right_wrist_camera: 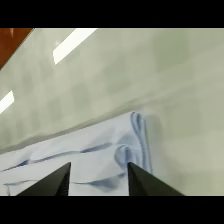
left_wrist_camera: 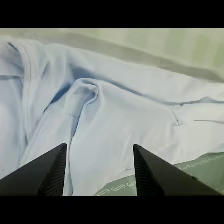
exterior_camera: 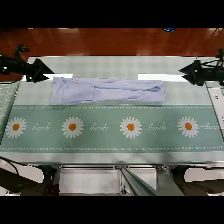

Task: Fold the shirts.

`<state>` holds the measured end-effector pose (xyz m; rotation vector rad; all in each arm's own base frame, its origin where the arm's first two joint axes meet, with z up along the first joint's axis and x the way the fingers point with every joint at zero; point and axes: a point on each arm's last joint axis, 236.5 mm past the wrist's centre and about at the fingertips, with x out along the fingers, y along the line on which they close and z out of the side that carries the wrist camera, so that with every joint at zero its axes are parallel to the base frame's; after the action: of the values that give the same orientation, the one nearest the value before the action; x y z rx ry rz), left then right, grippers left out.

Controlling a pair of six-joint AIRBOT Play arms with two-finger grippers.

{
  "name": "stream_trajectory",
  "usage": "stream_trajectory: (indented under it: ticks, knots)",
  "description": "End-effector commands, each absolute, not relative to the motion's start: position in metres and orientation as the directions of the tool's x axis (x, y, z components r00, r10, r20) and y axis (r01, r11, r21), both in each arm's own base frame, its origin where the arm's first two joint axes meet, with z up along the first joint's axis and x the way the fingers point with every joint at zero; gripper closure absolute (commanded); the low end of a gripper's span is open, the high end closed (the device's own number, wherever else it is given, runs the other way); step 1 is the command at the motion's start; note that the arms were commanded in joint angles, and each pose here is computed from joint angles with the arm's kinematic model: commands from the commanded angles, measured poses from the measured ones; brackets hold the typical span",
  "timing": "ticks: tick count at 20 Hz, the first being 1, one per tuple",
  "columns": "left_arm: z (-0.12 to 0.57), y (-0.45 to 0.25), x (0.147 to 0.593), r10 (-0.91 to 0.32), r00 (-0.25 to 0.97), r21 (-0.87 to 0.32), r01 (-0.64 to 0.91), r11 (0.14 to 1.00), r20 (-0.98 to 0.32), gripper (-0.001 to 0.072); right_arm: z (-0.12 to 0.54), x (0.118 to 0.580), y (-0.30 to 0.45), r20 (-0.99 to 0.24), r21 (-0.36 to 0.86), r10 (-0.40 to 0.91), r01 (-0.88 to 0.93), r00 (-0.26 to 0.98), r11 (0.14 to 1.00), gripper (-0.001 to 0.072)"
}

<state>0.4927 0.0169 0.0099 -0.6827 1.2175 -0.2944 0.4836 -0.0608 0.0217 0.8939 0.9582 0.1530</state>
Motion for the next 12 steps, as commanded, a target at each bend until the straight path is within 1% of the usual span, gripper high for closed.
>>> stream_trajectory:
  ticks: [1, 2, 3, 5, 7, 8, 10, 12]
  knots:
    - [0.069, 0.038, 0.485, -0.413, 0.559, -0.536, -0.067, 0.842, -0.719, 0.0198, 0.024, 0.438, -0.131, -0.729, 0.609, 0.270, 0.415, 0.629, 0.677, 0.0298]
    - [0.079, 0.030, 0.478, -0.383, 0.609, -0.512, -0.045, 0.858, -0.695, 0.0198, 0.010, 0.427, -0.132, -0.742, 0.602, 0.254, 0.452, 0.620, 0.658, 0.0298]
    - [0.081, 0.020, 0.467, -0.360, 0.639, -0.488, -0.027, 0.872, -0.680, 0.0198, -0.009, 0.416, -0.127, -0.758, 0.602, 0.265, 0.482, 0.597, 0.636, 0.0298]
    - [0.074, -0.010, 0.440, -0.348, 0.660, -0.454, 0.011, 0.891, -0.666, 0.0198, -0.041, 0.405, -0.106, -0.769, 0.616, 0.320, 0.507, 0.553, 0.603, 0.0298]
    - [0.058, -0.035, 0.417, -0.370, 0.635, -0.451, 0.038, 0.892, -0.678, 0.0198, -0.061, 0.405, -0.080, -0.758, 0.645, 0.403, 0.499, 0.512, 0.579, 0.0298]
    - [0.049, -0.046, 0.410, -0.388, 0.612, -0.456, 0.049, 0.888, -0.689, 0.0198, -0.068, 0.410, -0.066, -0.740, 0.670, 0.447, 0.496, 0.502, 0.552, 0.0297]
    - [0.040, -0.058, 0.405, -0.409, 0.584, -0.464, 0.061, 0.884, -0.702, 0.0198, -0.075, 0.421, -0.044, -0.696, 0.718, 0.509, 0.483, 0.506, 0.502, 0.0297]
    - [0.040, -0.066, 0.405, -0.421, 0.582, -0.471, 0.073, 0.879, -0.696, 0.0198, -0.084, 0.431, -0.026, -0.678, 0.734, 0.550, 0.479, 0.488, 0.481, 0.0298]
